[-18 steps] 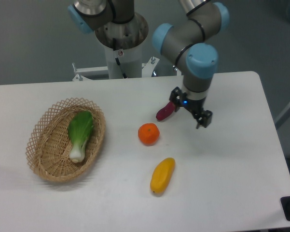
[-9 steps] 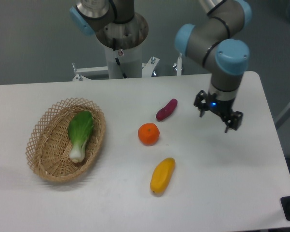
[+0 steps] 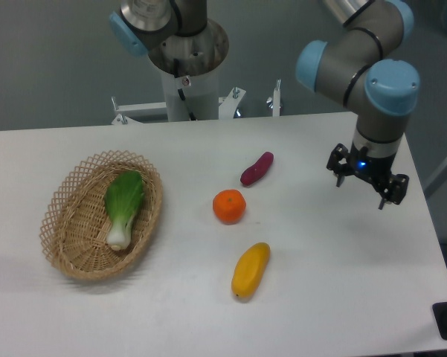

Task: Place the sweet potato on the table

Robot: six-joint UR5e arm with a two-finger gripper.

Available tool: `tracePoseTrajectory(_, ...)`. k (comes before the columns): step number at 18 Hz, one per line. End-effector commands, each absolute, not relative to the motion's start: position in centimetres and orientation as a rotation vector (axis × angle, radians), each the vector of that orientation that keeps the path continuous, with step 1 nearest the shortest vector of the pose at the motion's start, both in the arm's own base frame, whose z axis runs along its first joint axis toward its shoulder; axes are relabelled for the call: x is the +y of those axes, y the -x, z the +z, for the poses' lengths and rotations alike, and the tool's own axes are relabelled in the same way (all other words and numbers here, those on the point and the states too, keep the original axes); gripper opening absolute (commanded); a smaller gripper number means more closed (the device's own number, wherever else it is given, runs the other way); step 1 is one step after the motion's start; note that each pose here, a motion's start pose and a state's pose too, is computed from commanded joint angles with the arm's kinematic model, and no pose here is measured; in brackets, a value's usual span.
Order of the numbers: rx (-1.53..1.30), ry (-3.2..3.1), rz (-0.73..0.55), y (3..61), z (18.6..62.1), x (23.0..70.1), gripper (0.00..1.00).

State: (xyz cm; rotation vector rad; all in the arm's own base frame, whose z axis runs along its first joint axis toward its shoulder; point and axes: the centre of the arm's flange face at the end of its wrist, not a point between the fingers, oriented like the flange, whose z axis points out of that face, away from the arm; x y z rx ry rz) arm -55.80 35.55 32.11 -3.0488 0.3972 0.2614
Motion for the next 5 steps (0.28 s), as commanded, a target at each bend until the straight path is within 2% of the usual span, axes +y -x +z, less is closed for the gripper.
tracePoseTrajectory(5,0.416,3.050,0.261,56.10,31.98,35.22,1.00)
